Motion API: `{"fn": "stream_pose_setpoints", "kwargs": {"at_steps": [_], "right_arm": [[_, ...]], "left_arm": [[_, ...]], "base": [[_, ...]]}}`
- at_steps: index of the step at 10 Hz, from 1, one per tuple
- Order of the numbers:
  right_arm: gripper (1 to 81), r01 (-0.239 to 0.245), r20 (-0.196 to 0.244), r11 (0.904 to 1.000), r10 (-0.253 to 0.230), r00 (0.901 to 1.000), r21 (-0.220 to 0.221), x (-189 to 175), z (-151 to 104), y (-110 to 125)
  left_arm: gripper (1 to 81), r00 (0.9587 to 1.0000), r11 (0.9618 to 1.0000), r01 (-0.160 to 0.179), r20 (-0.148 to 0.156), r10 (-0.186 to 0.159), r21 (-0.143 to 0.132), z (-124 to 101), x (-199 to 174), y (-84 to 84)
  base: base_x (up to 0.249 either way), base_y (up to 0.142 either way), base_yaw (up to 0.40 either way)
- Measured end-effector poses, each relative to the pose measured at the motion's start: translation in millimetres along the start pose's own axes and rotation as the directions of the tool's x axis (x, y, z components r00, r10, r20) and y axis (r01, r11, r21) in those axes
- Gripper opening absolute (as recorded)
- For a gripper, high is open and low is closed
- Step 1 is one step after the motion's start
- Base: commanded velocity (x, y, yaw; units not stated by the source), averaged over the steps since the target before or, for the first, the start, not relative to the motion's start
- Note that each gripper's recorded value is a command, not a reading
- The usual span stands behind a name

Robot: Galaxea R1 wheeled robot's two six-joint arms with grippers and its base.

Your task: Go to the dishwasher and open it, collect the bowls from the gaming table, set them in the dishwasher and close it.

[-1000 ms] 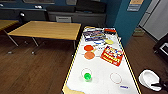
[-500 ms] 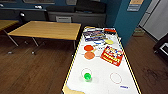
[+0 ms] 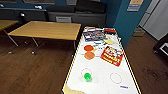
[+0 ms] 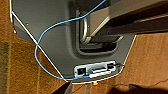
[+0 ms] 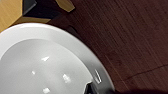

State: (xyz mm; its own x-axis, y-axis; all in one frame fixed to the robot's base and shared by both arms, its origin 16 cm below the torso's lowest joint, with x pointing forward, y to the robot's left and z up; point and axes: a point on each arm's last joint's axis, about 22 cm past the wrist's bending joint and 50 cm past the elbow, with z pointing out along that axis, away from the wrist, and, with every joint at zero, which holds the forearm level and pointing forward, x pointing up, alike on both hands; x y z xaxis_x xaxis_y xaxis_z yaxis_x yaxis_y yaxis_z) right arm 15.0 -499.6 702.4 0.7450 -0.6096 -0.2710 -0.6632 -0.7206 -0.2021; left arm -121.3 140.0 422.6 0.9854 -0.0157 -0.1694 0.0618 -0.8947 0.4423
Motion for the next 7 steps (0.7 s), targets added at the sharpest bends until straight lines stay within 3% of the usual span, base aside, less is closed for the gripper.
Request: {"fn": "stream_pose_setpoints", "kwargs": {"at_steps": [1,2,4,5,6,7], "right_arm": [[1.0,-0.001,0.002,1.0000,0.001,1.0000,-0.004,-19.2,14.8,12.9],[1.0,-0.004,-0.001,0.9998,0.004,1.0000,0.022,-34.8,40.0,11.4],[1.0,0.002,0.007,0.9964,-0.003,1.0000,0.085,-66.6,90.6,-4.4],[1.0,0.008,-0.003,0.9966,-0.008,1.0000,0.082,-70.8,103.8,0.6],[1.0,0.015,-0.025,0.9974,-0.013,0.9996,0.071,-68.6,114.4,9.4],[1.0,0.021,-0.035,0.9971,-0.019,0.9992,0.073,-73.3,127.4,11.3]], "left_arm": [[81.1,0.9999,0.9994,-0.003,-0.013,0.002,-0.036,-6.9,6.3,5.1],[81.1,0.9996,0.9982,-0.007,-0.028,0.005,-0.060,-16.9,13.8,3.5],[81.1,0.9983,0.9974,-0.018,-0.057,0.014,-0.070,-46.1,25.2,-21.6],[81.1,0.9974,0.9979,-0.019,-0.071,0.014,-0.062,-62.3,28.6,-38.2],[81.1,0.9965,0.9975,-0.018,-0.083,0.012,-0.069,-74.6,30.5,-44.0],[81.1,0.9948,0.9953,-0.018,-0.102,0.008,-0.095,-86.3,35.3,-38.6]], "base": [[0.000,0.000,0.000],[0.000,0.000,0.000],[0.000,0.000,0.000],[0.000,0.000,0.000],[0.000,0.000,0.000],[0.000,0.000,0.000]]}}
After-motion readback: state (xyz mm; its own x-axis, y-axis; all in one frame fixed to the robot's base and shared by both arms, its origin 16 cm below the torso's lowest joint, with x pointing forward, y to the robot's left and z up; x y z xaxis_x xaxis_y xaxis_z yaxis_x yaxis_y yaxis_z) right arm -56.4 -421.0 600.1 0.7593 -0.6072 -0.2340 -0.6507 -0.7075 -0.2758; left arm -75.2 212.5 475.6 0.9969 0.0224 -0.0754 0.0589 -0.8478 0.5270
